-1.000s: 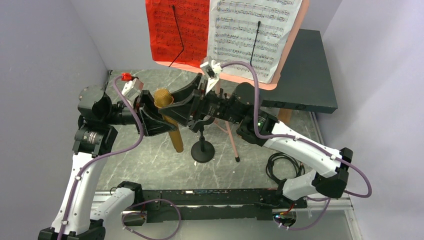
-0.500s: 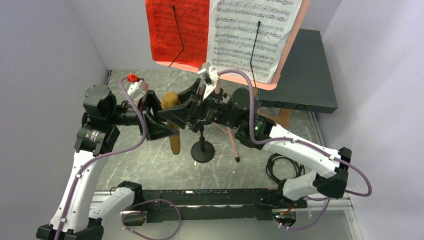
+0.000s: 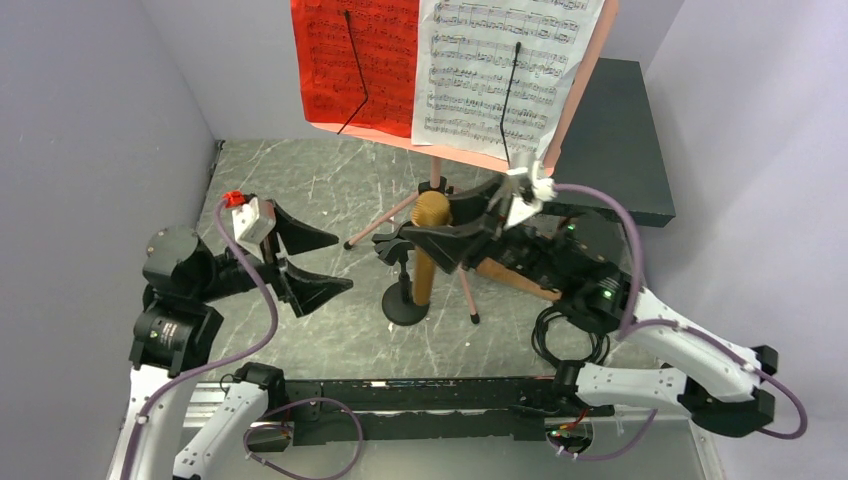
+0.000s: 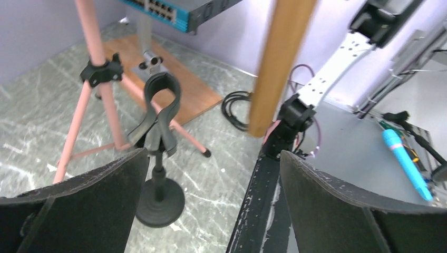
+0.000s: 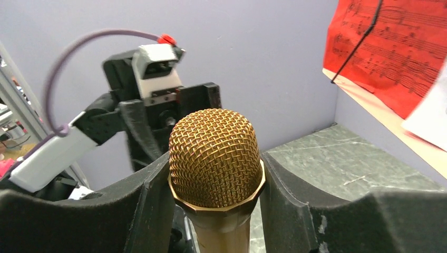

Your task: Set up the instrument practice props

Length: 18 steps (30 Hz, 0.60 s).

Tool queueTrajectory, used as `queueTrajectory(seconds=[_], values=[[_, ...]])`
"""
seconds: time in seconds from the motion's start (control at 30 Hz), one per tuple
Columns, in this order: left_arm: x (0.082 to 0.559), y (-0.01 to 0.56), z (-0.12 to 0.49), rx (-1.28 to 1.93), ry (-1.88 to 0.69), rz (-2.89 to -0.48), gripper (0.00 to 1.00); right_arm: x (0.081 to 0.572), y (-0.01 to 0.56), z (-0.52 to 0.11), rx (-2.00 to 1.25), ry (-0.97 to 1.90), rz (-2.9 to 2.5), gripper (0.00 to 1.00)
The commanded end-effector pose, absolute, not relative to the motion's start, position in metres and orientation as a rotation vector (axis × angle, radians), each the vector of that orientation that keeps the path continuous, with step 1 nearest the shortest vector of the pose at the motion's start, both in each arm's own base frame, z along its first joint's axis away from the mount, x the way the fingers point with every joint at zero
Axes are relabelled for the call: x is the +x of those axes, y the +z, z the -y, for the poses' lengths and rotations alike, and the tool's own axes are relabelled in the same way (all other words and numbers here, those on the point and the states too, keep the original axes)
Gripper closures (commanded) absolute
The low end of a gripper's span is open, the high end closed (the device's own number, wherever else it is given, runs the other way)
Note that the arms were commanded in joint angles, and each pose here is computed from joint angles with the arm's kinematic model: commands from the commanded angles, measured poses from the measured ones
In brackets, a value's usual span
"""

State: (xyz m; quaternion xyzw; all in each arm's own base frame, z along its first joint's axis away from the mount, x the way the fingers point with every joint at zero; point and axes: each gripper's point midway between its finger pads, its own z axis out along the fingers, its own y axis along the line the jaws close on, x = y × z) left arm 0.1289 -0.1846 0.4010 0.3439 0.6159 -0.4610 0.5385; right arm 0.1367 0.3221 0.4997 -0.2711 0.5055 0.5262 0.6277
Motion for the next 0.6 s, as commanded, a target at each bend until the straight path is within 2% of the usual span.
queueTrajectory(seconds=[0.0, 0.17, 0.33, 0.57], values=[[0.172, 0.375, 0.181, 0.686, -1.020, -1.523, 0.01, 0.128, 0.499, -0.284, -0.609, 1.136, -1.147, 1.00], [0.200, 0.351, 0.192, 0.693, -1.070, -1.531, 0.01, 0.128, 0.484, -0.260, -0.575, 1.085, -1.190, 1.00], [0.213, 0.354, 0.212, 0.723, -1.217, -1.460, 0.01, 0.127, 0.476, -0.252, -0.553, 1.084, -1.191, 1.00], [0.229, 0.329, 0.247, 0.794, -1.153, -1.522, 0.01, 0.129, 0.474, -0.257, -0.579, 1.066, -1.183, 1.00]])
